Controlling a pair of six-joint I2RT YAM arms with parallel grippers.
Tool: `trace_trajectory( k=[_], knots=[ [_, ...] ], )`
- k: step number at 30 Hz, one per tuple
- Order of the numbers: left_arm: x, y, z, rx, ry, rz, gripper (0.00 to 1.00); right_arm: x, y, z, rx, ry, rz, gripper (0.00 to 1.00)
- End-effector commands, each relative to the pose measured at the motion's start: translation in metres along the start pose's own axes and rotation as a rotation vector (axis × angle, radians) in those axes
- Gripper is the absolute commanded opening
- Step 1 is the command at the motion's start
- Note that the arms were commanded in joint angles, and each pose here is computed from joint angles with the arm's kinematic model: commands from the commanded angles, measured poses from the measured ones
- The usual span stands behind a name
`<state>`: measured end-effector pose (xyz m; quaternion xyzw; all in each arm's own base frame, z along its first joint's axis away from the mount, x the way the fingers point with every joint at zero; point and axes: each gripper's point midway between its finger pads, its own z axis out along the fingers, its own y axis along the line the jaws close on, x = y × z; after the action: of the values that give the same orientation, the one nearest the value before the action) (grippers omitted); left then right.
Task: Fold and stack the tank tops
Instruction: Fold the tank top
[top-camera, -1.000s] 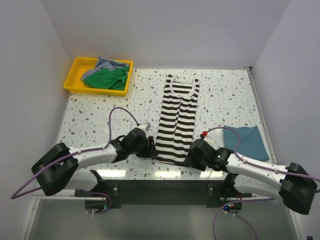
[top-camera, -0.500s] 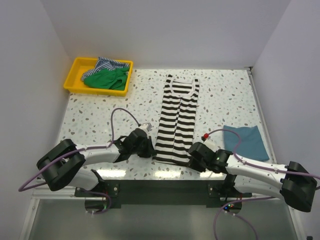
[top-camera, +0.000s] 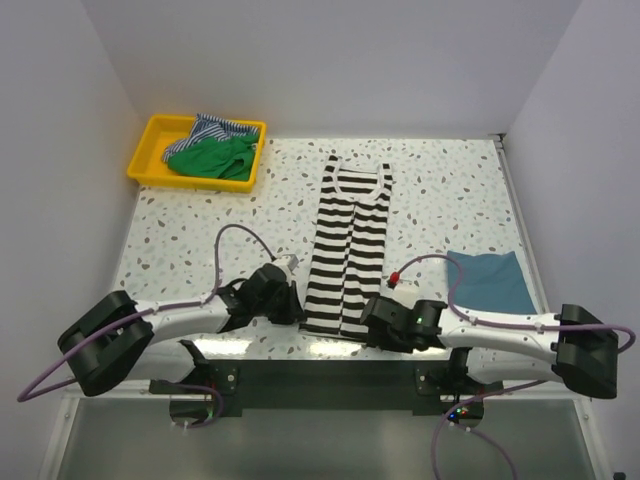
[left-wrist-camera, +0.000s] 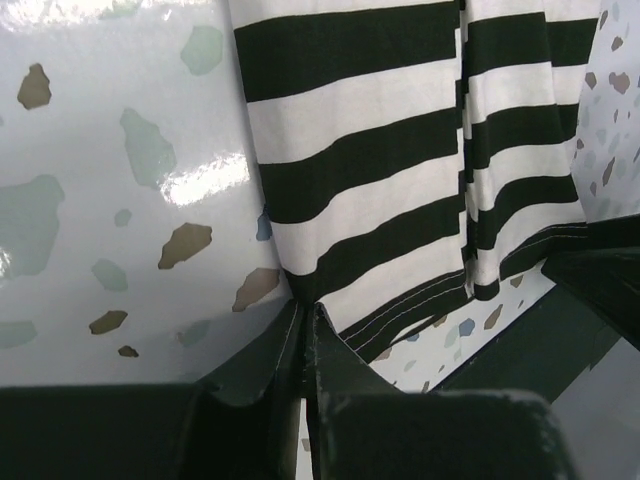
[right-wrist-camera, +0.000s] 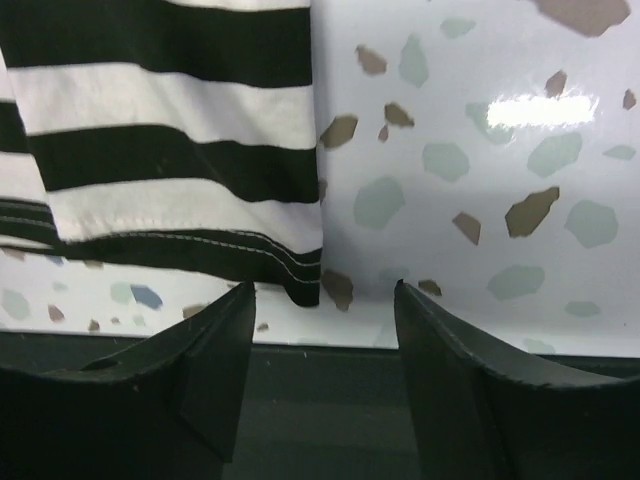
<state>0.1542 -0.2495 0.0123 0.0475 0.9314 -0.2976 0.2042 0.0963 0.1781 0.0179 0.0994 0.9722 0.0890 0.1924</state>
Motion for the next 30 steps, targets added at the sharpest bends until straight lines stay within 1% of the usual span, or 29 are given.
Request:
trace_trajectory(
  k=[1, 2, 3, 4, 6, 7, 8, 11, 14, 18, 21, 24, 30],
  knots=[
    [0.055, 0.054, -0.016, -0.192, 0.189, -0.006, 0.10, -0.002, -0.001, -0.016, 0.035, -0.042, -0.059, 0.63],
    [0.054, 0.052, -0.018, -0.183, 0.185, -0.002, 0.15, -0.003, -0.003, -0.019, 0.045, -0.048, -0.062, 0.63],
    [0.054, 0.051, -0.020, -0.180, 0.186, 0.001, 0.18, -0.005, -0.002, -0.023, 0.040, -0.052, -0.053, 0.63],
    [0.052, 0.048, -0.021, -0.173, 0.180, 0.007, 0.22, -0.007, -0.002, -0.027, 0.024, -0.060, -0.020, 0.63],
    [0.048, 0.045, -0.024, -0.168, 0.174, 0.012, 0.23, -0.009, -0.017, -0.029, 0.041, -0.081, 0.016, 0.60],
    [0.048, 0.043, -0.025, -0.161, 0.175, 0.017, 0.26, -0.010, -0.020, -0.031, 0.035, -0.089, 0.058, 0.60],
    [0.045, 0.040, -0.026, -0.150, 0.167, 0.021, 0.28, -0.013, -0.021, -0.036, -0.007, -0.101, 0.092, 0.60],
    [0.044, 0.034, -0.028, -0.119, 0.160, 0.021, 0.34, -0.014, -0.026, -0.037, -0.058, -0.116, 0.152, 0.58],
    [0.041, 0.028, -0.028, -0.092, 0.152, 0.028, 0.37, -0.017, -0.026, -0.035, -0.046, -0.133, 0.165, 0.57],
    [0.043, 0.026, -0.026, -0.072, 0.160, 0.028, 0.40, -0.015, -0.024, -0.025, 0.030, -0.129, 0.149, 0.57],
    [0.046, 0.028, -0.025, -0.074, 0.166, 0.029, 0.41, -0.017, -0.022, -0.018, 0.025, -0.136, 0.175, 0.57],
    [0.051, 0.034, -0.024, -0.087, 0.175, 0.026, 0.41, -0.016, -0.014, -0.013, -0.025, -0.128, 0.192, 0.57],
    [0.058, 0.044, -0.022, -0.115, 0.185, 0.000, 0.41, -0.015, -0.002, -0.009, -0.002, -0.112, 0.152, 0.56]
  ],
)
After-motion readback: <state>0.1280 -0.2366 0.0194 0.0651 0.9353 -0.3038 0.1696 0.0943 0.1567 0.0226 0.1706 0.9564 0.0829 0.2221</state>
